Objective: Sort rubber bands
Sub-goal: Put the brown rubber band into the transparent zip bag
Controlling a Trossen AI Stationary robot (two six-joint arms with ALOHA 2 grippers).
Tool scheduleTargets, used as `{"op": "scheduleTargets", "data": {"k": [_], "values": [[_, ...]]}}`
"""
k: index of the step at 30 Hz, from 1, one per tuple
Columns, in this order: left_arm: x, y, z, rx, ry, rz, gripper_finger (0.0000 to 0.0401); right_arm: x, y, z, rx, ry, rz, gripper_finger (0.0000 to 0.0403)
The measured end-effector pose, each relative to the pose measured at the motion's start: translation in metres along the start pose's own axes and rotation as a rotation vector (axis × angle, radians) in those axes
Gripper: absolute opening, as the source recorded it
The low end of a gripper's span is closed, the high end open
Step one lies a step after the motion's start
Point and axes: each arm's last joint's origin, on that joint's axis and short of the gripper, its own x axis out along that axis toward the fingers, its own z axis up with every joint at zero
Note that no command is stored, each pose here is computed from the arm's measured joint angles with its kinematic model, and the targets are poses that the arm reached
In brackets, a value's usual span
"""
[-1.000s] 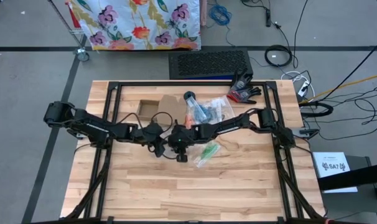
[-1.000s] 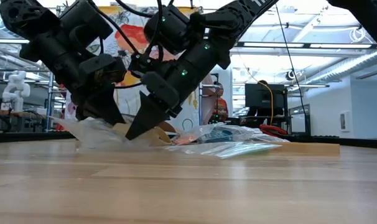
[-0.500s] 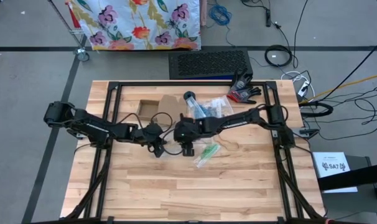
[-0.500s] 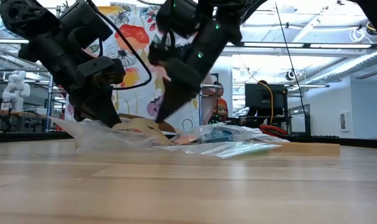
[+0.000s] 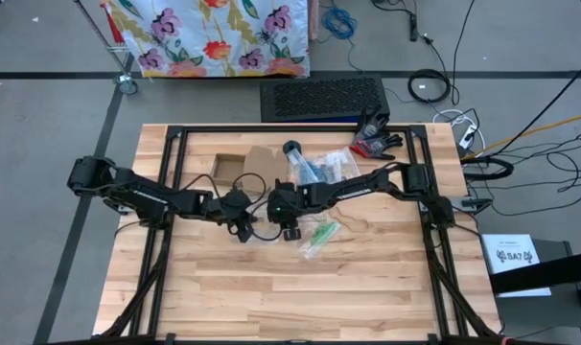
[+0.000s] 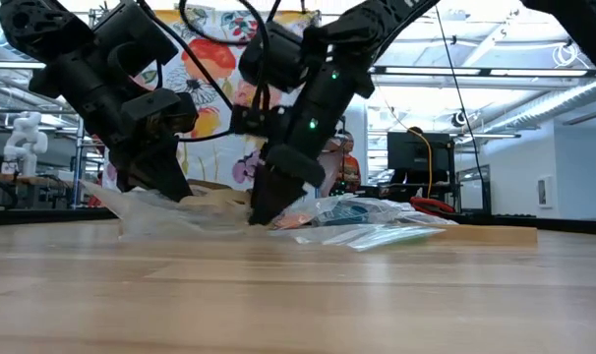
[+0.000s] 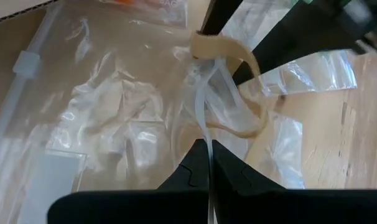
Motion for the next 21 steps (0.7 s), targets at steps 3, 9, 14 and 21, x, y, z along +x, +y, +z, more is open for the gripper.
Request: {"op": "scheduleTargets", "data": {"k": [3, 9, 14, 21], "values": [[0.000, 0.000, 0.000, 0.000, 0.000, 0.000, 0.0000, 0.005, 0.000, -0.003, 0.022, 0.018, 0.004, 0.0143], [0.000, 0.000, 0.000, 0.000, 0.000, 0.000, 0.0000, 0.001, -0.001, -0.006, 0.052, 0.052, 0.007, 0.0018], [0.000, 0.000, 0.000, 0.000, 0.000, 0.000, 0.0000, -0.009, -0.002, -0.003, 0.074, 0.051, 0.003, 0.0005], [0.000, 0.000, 0.000, 0.000, 0.001, 0.000, 0.0000, -0.037, -0.003, 0.010, 0.077, -0.025, -0.008, 0.0001]]}}
